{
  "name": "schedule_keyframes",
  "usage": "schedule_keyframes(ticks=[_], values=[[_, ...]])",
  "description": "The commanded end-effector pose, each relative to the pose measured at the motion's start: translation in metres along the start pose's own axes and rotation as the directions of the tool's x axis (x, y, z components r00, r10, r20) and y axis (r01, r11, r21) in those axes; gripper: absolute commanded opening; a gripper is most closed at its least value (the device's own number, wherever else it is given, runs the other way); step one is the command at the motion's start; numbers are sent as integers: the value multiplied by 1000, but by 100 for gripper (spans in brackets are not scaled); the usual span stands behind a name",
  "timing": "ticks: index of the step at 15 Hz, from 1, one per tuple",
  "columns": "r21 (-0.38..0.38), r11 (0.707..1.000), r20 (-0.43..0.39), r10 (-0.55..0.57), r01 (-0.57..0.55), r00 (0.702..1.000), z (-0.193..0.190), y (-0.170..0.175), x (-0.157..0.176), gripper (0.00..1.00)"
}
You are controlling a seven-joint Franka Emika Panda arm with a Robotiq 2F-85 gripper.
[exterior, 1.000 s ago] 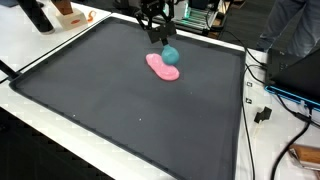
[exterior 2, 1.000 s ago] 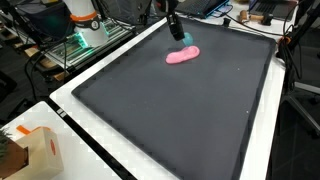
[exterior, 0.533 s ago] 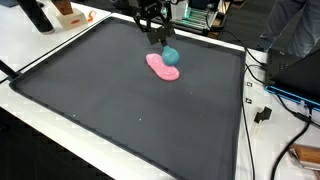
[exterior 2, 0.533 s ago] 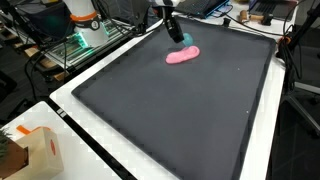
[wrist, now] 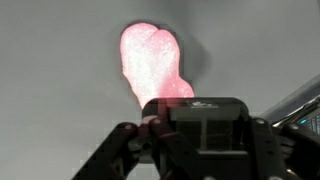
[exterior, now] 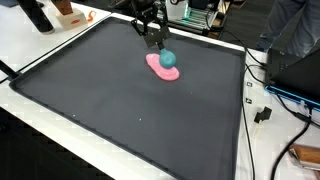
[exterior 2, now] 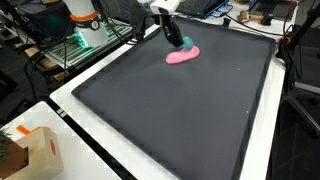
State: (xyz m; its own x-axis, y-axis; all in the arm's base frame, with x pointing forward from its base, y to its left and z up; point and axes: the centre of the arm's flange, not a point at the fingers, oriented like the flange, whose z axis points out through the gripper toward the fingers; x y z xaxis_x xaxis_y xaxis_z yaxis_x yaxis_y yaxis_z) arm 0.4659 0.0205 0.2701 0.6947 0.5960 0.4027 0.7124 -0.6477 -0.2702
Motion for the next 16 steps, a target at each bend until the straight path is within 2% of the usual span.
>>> schedule_keyframes(ticks=[1, 7, 16], values=[[-5, 1000, -36, -1, 1, 999, 12, 8, -11, 35], [3, 1000, -42, 20, -20, 999, 29, 16, -22, 35], [12, 999, -7, 32, -32, 999, 44, 22, -32, 35]])
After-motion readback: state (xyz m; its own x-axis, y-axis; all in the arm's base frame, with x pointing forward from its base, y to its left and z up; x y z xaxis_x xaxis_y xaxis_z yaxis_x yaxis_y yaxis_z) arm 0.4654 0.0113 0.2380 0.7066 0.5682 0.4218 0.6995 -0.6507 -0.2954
